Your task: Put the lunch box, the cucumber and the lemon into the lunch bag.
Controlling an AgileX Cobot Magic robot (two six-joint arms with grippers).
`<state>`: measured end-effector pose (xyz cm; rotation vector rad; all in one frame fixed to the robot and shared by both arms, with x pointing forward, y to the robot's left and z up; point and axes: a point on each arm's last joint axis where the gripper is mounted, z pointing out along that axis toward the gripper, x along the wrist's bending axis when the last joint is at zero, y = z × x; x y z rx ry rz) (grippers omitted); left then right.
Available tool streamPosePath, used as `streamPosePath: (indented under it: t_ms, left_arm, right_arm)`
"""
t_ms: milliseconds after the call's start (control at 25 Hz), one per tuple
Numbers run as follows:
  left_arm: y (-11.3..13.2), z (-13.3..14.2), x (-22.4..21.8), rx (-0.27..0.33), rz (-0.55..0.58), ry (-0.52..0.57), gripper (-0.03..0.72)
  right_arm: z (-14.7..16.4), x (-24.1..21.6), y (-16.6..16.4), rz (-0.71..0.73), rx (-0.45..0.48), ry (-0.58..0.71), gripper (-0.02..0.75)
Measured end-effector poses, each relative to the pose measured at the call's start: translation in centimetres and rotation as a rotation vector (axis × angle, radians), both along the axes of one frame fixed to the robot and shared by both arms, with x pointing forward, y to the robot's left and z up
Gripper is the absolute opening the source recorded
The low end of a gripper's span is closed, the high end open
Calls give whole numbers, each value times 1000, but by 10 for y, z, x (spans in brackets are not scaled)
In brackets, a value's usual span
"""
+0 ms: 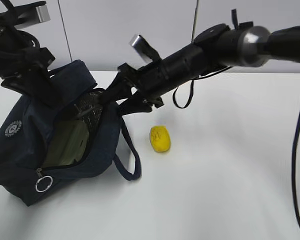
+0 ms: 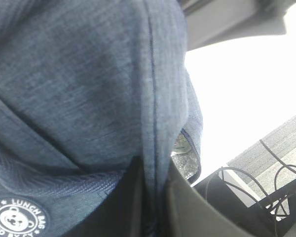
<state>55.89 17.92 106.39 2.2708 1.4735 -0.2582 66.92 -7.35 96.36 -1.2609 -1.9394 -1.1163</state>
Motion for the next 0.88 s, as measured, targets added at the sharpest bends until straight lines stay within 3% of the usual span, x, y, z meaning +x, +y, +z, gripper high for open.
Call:
streamPosePath:
  t_ms: [160, 280, 520, 720, 880]
  left_arm:
    - [0, 0, 0, 0, 0, 0, 16]
    - [0, 0, 0, 0, -2, 1, 16]
    - [0, 0, 0, 0, -2, 1, 16]
    - [0, 0, 0, 0, -6, -1, 16]
    - [0, 0, 0, 0, -7, -2, 16]
  right_arm:
    - [19, -2, -24, -1, -161, -41, 497]
    - [27, -7, -38, -5, -334, -55, 497]
    - [21, -14, -50, -3, -641, -49, 497]
    - [16, -23, -35, 0, -821, -88, 497]
    - [9, -27, -21, 4, -858, -111, 497]
